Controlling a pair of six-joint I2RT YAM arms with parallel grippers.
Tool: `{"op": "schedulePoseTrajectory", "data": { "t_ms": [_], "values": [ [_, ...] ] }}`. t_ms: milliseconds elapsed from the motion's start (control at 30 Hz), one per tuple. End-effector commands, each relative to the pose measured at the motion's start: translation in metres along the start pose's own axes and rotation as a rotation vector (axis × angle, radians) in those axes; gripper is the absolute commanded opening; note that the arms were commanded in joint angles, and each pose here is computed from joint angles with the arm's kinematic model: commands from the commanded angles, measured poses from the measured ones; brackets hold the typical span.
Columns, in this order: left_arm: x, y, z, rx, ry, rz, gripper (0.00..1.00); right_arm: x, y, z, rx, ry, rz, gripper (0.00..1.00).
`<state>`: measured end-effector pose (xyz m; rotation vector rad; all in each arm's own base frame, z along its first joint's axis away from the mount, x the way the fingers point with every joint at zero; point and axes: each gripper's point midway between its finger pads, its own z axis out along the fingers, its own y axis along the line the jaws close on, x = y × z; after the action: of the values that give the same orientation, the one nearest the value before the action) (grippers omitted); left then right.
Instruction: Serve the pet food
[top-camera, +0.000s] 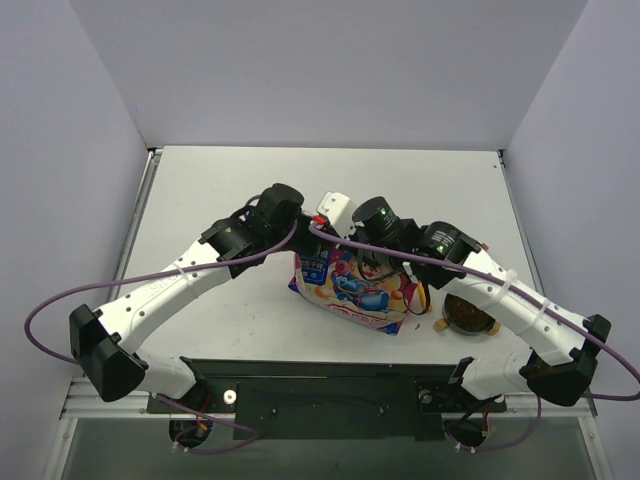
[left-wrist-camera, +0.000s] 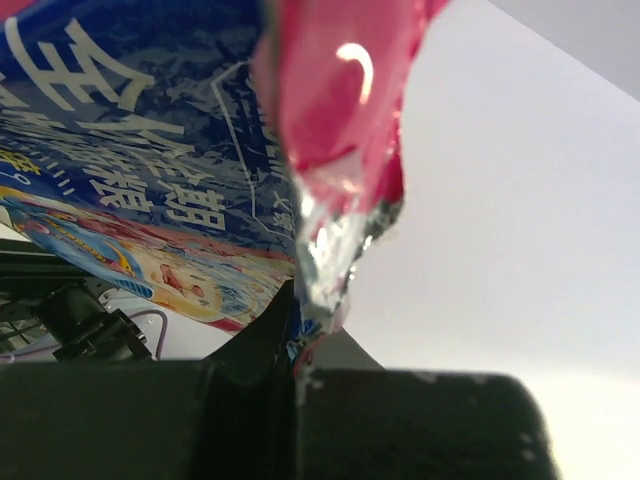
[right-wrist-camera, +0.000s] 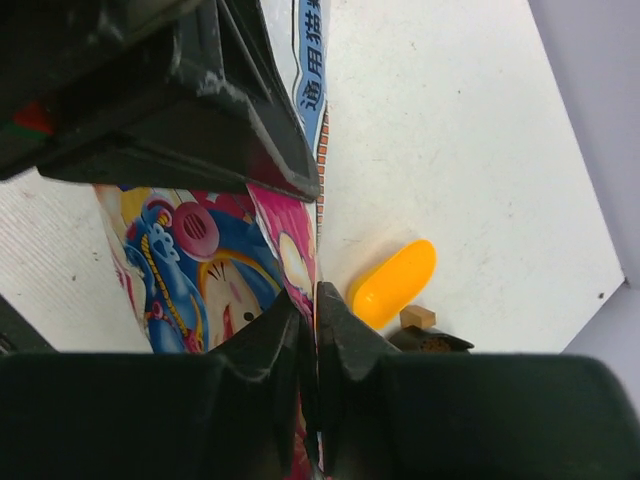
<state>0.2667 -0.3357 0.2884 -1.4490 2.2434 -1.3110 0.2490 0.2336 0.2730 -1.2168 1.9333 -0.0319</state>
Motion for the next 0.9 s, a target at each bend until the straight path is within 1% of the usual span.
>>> {"op": "schedulePoseTrajectory", "data": {
  "t_ms": [0, 33, 100, 167, 200, 233, 267, 367, 433, 467, 500, 567, 600, 633, 667, 700, 800, 833, 867],
  "values": [
    [-0.011, -0.033, -0.015, 0.09, -0.049, -0.011, 0.0, 0.017, -0.017, -0.019, 0.067, -0.015, 0.053, 0.11],
    [-0.011, -0.039, -0.02, 0.096, -0.05, 0.0, 0.0, 0.024, -0.017, -0.018, 0.072, 0.0, 0.05, 0.18],
    [-0.014, -0.037, -0.021, 0.076, -0.059, 0.007, 0.0, 0.036, -0.02, -0.02, 0.09, 0.014, 0.049, 0.25],
    [-0.014, -0.035, -0.021, 0.067, -0.057, 0.004, 0.0, 0.047, -0.021, -0.02, 0.1, 0.031, 0.046, 0.27],
    [-0.015, -0.033, -0.02, 0.054, -0.061, 0.005, 0.0, 0.049, -0.022, -0.021, 0.109, 0.034, 0.053, 0.26],
    [-0.014, -0.034, -0.021, 0.055, -0.06, 0.009, 0.0, 0.051, -0.023, -0.02, 0.111, 0.04, 0.058, 0.16],
    [-0.014, -0.031, -0.019, 0.038, -0.063, 0.012, 0.0, 0.052, -0.026, -0.022, 0.129, 0.042, 0.07, 0.0],
    [-0.015, -0.028, -0.017, 0.033, -0.058, 0.013, 0.0, 0.049, -0.031, -0.029, 0.144, 0.016, 0.114, 0.0],
    [-0.016, -0.029, -0.014, 0.071, -0.044, -0.004, 0.01, 0.045, -0.03, -0.035, 0.126, -0.015, 0.14, 0.0],
    [-0.018, -0.03, -0.013, 0.09, -0.041, -0.025, 0.1, 0.042, -0.028, -0.038, 0.11, -0.027, 0.149, 0.0],
    [-0.019, -0.03, -0.012, 0.096, -0.043, -0.03, 0.22, 0.041, -0.028, -0.042, 0.103, -0.036, 0.152, 0.0],
    [-0.021, -0.031, -0.012, 0.102, -0.052, -0.024, 0.27, 0.039, -0.025, -0.046, 0.082, -0.056, 0.159, 0.0],
    [-0.022, -0.033, -0.011, 0.104, -0.053, -0.018, 0.27, 0.037, -0.023, -0.046, 0.071, -0.063, 0.16, 0.0],
    [-0.021, -0.034, -0.01, 0.11, -0.051, -0.014, 0.15, 0.037, -0.022, -0.046, 0.069, -0.066, 0.162, 0.0],
    [-0.02, -0.038, -0.009, 0.122, -0.048, -0.009, 0.06, 0.036, -0.021, -0.046, 0.06, -0.07, 0.162, 0.0],
    [-0.021, -0.039, -0.01, 0.127, -0.06, -0.006, 0.0, 0.035, -0.02, -0.046, 0.051, -0.072, 0.161, 0.0],
    [-0.022, -0.044, -0.016, 0.124, -0.083, 0.011, 0.0, 0.03, -0.015, -0.043, 0.025, -0.081, 0.145, 0.0],
    [-0.023, -0.04, -0.017, 0.102, -0.09, 0.013, 0.0, 0.029, -0.016, -0.039, 0.029, -0.073, 0.123, 0.04],
    [-0.023, -0.041, -0.02, 0.099, -0.087, 0.012, 0.0, 0.024, -0.012, -0.036, 0.022, -0.085, 0.102, 0.15]
  ]
}}
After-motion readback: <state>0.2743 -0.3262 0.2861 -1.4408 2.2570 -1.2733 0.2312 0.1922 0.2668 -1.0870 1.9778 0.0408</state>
